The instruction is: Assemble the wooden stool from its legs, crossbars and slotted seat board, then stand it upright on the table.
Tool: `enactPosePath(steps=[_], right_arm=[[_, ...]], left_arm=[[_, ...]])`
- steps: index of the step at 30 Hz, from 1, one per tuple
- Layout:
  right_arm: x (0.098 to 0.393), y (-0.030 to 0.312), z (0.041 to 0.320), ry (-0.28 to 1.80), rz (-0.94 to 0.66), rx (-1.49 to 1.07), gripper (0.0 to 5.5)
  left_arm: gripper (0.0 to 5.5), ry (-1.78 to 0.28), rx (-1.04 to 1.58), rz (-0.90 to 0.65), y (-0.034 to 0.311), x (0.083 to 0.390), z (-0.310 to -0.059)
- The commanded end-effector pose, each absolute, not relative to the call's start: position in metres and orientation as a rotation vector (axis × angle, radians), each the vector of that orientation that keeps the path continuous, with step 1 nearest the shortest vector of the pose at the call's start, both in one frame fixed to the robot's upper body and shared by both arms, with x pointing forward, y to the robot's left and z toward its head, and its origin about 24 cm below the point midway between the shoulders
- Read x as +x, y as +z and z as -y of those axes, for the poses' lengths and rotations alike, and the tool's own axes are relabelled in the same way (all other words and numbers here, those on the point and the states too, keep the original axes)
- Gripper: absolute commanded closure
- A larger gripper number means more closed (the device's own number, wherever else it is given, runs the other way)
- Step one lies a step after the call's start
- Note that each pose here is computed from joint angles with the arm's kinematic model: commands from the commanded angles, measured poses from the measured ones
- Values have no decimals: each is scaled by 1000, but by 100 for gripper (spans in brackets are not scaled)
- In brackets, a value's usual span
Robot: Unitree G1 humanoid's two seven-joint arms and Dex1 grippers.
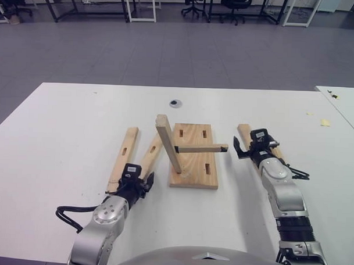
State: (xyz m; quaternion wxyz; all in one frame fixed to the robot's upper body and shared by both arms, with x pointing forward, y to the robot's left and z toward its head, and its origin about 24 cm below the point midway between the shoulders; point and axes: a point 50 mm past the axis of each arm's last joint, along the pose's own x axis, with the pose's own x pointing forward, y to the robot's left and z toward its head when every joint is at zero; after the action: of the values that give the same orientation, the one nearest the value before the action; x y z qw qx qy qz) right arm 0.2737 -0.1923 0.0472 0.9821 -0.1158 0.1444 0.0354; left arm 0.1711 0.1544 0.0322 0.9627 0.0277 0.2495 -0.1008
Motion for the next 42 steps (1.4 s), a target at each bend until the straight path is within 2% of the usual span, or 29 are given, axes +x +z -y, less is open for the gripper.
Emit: enactPosePath(steps=[1,4,8,10,12,14,16,20,22,24,28,32,42], right_arm=[[278,56,192,53,-273,-229,53],[279,61,191,49,-260,-223,53],[280,61,191,42,-264,-185,53],[281,67,196,35,-247,-175,53],[286,85,210,20,-190,-111,53],[296,118,218,86,-96,25,53],[304,149,216,196,-18,142,53],[319,208,174,490,94,559,53],[324,238,145,682,119,693,53],[328,254,129,784,105,784,53],[333,250,123,791,36,925,53],[334,257,126,812,34,996,53],[324,254,142,781,-24,1057,236]], left_arm=[[299,-234,90,-530,31,170,-154],[340,-237,98,-540,30,170,-155],[343,-260,106,-555,28,171,-155],[343,-239,62,-471,41,182,-157],[343,-210,33,-307,76,206,-170],[343,-191,22,-102,128,236,-189],[343,-241,37,17,164,252,-193],[343,-471,151,140,189,268,-179],[343,-613,195,231,201,276,-164],[343,-704,218,306,208,280,-151],[343,-831,209,388,208,275,-127],[343,-884,245,382,194,269,-119],[343,-843,261,420,193,274,-122]])
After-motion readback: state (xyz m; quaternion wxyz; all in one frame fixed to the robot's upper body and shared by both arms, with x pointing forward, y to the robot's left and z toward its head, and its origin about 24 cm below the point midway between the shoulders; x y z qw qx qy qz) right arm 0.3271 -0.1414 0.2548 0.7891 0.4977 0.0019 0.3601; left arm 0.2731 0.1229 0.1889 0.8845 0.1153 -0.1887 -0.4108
